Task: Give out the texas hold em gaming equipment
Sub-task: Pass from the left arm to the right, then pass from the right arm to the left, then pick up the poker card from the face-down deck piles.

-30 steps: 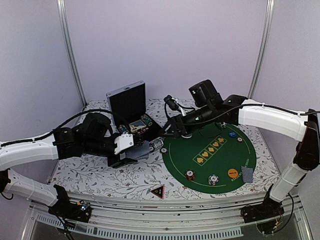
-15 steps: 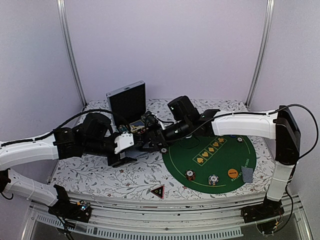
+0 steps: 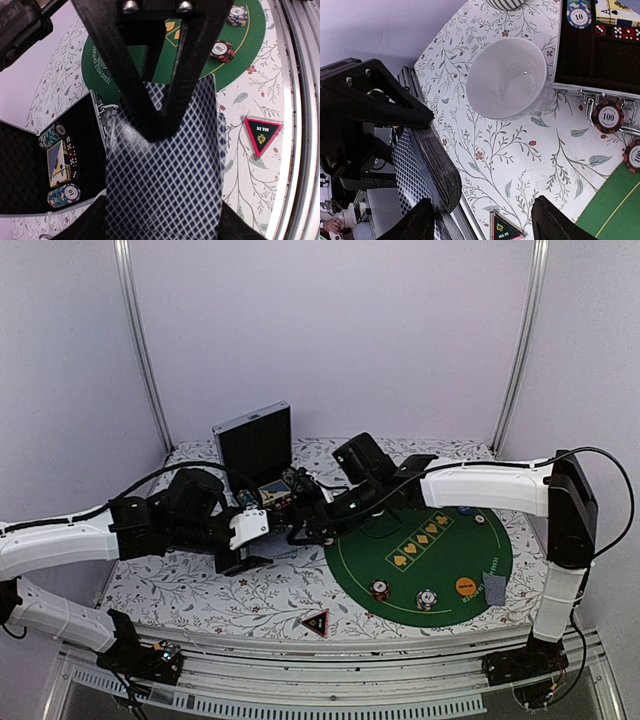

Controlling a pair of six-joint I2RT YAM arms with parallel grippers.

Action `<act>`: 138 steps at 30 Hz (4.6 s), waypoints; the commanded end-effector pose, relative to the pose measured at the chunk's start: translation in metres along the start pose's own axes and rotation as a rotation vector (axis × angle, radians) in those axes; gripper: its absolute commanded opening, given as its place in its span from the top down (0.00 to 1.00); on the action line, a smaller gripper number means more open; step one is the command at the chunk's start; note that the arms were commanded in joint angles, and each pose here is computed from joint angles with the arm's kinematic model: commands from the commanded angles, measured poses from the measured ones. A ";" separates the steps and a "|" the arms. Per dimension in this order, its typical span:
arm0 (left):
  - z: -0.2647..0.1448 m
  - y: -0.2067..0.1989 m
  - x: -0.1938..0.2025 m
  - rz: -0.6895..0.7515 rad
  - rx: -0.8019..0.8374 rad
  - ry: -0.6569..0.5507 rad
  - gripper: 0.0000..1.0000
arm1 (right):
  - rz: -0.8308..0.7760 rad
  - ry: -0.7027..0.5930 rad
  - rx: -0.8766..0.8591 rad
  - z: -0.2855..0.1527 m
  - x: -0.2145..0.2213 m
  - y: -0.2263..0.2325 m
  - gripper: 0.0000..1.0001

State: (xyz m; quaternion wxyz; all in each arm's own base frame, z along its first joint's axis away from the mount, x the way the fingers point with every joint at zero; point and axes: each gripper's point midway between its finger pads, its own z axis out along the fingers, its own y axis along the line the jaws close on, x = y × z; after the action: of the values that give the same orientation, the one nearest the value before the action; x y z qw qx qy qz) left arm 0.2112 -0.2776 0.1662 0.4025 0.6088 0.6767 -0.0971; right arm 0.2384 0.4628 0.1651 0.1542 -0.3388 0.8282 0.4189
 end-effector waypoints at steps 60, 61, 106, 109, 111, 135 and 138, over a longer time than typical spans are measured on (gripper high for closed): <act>0.004 0.006 -0.006 0.000 -0.023 -0.042 0.09 | -0.022 0.072 -0.448 0.005 -0.016 0.071 0.98; 0.004 0.006 -0.007 0.000 -0.020 -0.043 0.12 | -0.024 0.070 -0.446 0.005 -0.017 0.071 0.98; -0.003 0.003 -0.015 0.006 -0.001 -0.083 0.41 | 0.017 -0.011 -0.149 -0.052 -0.015 0.036 0.58; -0.003 0.004 -0.015 0.006 -0.001 -0.081 0.41 | 0.024 0.006 -0.157 -0.047 -0.012 0.034 0.64; -0.003 0.003 -0.015 0.007 -0.001 -0.080 0.41 | 0.027 0.012 -0.161 -0.046 -0.011 0.034 0.68; -0.002 0.003 -0.014 0.008 0.000 -0.075 0.41 | 0.040 0.036 -0.146 -0.047 -0.010 0.031 0.98; -0.002 0.002 -0.013 0.008 0.002 -0.074 0.41 | 0.026 0.033 -0.133 -0.054 -0.011 0.033 0.98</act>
State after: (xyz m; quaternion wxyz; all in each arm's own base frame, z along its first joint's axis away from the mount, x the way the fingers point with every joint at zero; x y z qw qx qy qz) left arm 0.2083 -0.2837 0.1659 0.4106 0.6144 0.6640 -0.1137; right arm 0.2221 0.4473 0.2011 0.0868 -0.3365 0.8060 0.4791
